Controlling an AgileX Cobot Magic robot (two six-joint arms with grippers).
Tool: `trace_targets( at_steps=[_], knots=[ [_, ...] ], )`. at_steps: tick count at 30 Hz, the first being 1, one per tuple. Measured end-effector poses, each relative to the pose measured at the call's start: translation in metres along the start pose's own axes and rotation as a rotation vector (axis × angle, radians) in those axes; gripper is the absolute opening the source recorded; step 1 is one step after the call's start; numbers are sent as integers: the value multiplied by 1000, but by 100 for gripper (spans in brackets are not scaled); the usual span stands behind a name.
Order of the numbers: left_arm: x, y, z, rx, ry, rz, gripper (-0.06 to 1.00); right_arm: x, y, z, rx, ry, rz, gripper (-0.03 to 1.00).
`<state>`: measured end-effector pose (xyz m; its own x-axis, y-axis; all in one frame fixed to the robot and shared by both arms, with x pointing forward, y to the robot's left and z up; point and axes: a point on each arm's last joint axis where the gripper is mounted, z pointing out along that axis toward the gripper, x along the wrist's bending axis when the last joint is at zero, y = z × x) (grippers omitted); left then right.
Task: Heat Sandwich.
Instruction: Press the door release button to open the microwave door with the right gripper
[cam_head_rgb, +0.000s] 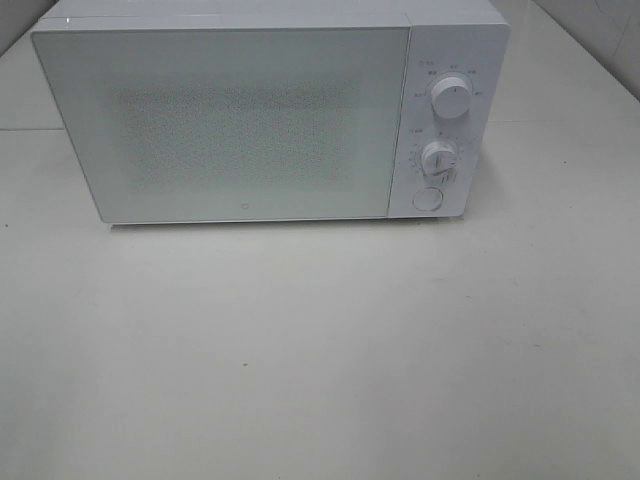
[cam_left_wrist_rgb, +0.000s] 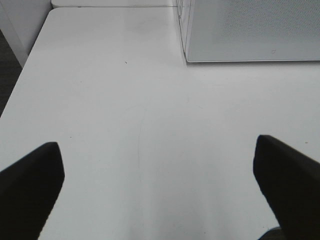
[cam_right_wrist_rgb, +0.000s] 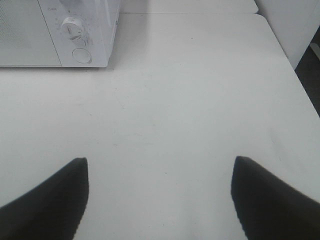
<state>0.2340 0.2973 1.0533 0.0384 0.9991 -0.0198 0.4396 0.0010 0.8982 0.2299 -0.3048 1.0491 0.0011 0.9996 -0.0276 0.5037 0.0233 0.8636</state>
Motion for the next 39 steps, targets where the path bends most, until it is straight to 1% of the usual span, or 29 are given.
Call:
trace_targets(
  at_steps=[14,16,17,18,21,23,28,32,39],
  knots=[
    [0,0,0,0,0,0,97,0,1,-1,-4,0,0,76],
    [0,0,0,0,0,0,97,0,3,-3,-24,0,1,76],
    [0,0,0,0,0,0,97,0,8,-7,-60,1,2,76],
    [0,0,0,0,0,0,97,0,8,-7,-60,1,2,76],
    [0,0,0,0,0,0,97,0,17,-9,-105,3,2,76],
    [0,0,0,0,0,0,97,0,23,-5,-112,4,0,76],
    [0,0,0,0,0,0,97,2,40,11,-83,9,-5,76],
    [0,0,0,0,0,0,97,3,57,27,-101,13,-11,76],
    [0,0,0,0,0,0,97,5,75,49,-117,20,-17,76]
  ],
)
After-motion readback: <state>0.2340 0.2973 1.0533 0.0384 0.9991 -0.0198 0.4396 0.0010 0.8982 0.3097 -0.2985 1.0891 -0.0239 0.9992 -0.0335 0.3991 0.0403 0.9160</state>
